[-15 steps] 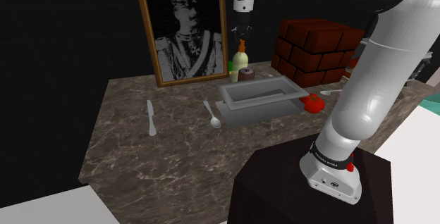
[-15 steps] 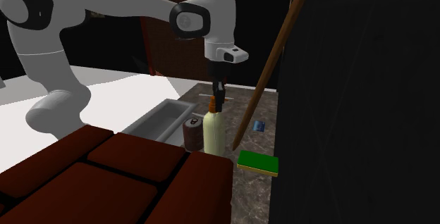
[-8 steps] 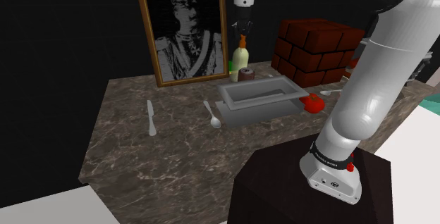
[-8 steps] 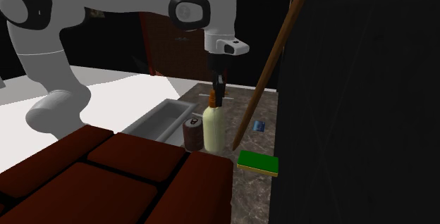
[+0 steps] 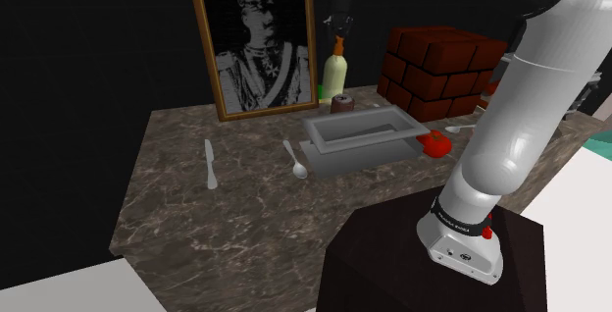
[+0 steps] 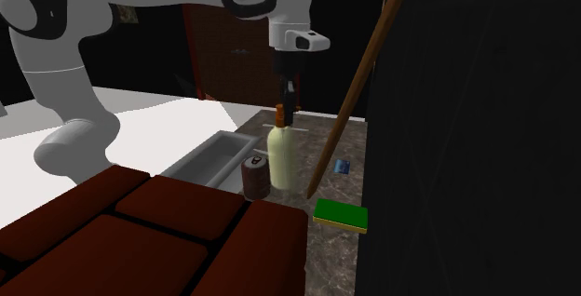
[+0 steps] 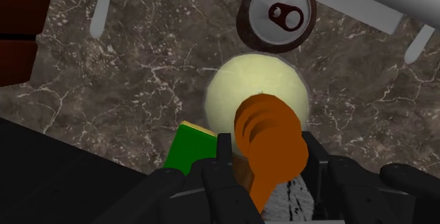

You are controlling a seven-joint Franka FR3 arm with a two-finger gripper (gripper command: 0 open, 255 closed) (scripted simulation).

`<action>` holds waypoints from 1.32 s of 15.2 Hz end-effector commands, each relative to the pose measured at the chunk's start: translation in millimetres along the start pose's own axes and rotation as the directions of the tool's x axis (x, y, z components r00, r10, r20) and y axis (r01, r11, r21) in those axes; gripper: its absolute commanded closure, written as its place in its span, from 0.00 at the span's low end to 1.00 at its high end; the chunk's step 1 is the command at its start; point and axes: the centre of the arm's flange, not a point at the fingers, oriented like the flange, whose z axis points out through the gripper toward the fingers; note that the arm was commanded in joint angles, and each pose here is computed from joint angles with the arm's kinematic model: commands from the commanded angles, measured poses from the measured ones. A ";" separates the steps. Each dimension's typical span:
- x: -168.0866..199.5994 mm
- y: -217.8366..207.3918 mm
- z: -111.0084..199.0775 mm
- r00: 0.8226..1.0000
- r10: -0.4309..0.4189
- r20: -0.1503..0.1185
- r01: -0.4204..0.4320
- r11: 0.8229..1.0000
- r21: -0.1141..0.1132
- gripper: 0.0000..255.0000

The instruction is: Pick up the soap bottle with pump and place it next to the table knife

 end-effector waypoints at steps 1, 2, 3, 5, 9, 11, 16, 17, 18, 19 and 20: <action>0.0 0.1 -10.7 1.000 0.000 0.000 0.000 1.000 0.000 1.00; -0.1 0.1 -11.8 1.000 0.000 0.000 0.000 1.000 0.000 1.00; -1.9 -12.9 -11.8 1.000 0.000 0.000 0.000 1.000 0.000 1.00; -5.7 -39.1 -11.7 1.000 0.000 0.000 0.000 1.000 0.000 1.00; -13.2 -91.3 -11.6 1.000 0.000 0.000 0.000 1.000 0.000 1.00; -17.0 -117.4 -11.5 1.000 0.000 0.000 0.000 1.000 0.000 1.00; -26.4 -182.8 -11.3 1.000 0.000 0.000 0.000 1.000 0.000 1.00; -28.3 -195.8 -11.3 1.000 0.000 0.000 0.000 1.000 0.000 1.00; -30.2 -208.9 -11.3 1.000 0.000 0.000 0.000 1.000 0.000 1.00; -32.1 -222.0 -11.2 1.000 0.000 0.000 0.000 1.000 0.000 1.00; -34.0 -235.0 -11.2 1.000 0.000 0.000 0.000 1.000 0.000 1.00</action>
